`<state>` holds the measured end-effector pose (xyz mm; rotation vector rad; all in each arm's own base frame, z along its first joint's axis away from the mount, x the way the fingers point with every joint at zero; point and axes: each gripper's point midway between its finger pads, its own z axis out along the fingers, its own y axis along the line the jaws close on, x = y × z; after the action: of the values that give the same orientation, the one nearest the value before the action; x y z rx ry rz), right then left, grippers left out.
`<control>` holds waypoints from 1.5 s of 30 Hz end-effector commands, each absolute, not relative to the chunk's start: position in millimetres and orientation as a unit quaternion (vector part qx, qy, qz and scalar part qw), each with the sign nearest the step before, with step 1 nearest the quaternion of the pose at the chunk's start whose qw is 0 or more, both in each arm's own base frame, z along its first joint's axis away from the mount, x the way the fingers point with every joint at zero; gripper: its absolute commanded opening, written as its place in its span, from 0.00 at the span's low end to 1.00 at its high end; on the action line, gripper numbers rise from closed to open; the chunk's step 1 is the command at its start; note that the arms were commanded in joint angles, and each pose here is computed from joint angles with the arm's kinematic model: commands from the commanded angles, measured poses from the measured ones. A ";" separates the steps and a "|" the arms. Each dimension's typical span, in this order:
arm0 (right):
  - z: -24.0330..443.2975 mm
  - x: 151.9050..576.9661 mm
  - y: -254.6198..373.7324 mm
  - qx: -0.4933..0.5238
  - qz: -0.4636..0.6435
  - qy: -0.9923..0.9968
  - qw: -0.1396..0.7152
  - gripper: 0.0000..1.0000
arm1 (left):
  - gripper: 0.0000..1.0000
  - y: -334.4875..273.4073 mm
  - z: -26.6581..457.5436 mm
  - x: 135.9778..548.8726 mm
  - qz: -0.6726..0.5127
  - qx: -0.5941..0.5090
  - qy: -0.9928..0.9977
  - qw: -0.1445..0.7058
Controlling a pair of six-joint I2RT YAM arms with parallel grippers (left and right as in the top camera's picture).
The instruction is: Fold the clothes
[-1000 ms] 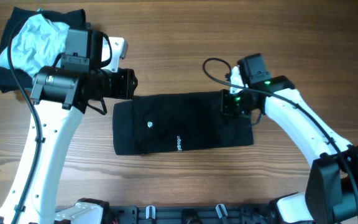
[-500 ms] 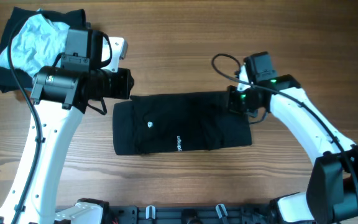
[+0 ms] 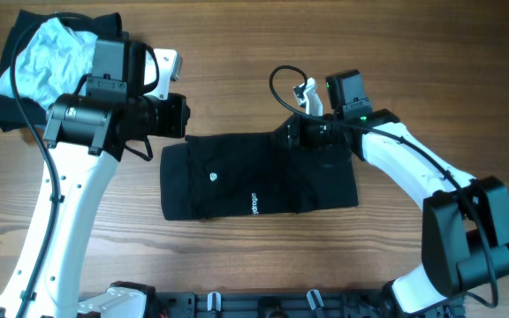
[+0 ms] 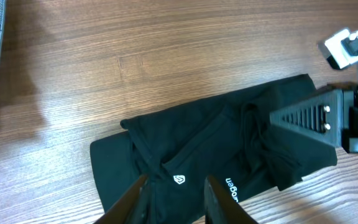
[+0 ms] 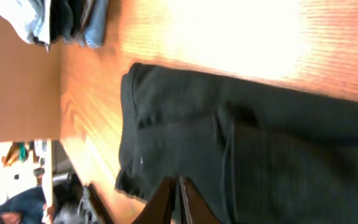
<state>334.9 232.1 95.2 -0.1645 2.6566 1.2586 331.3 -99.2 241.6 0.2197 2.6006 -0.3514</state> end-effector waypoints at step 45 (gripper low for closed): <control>127.8 349.7 183.5 0.014 0.353 0.923 0.152 0.32 | 0.95 -77.6 128.3 302.5 -0.136 -0.047 0.987 0.066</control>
<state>345.8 200.6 95.0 0.2058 2.7524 1.0450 306.2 -90.2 168.3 0.0245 2.8910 -0.3758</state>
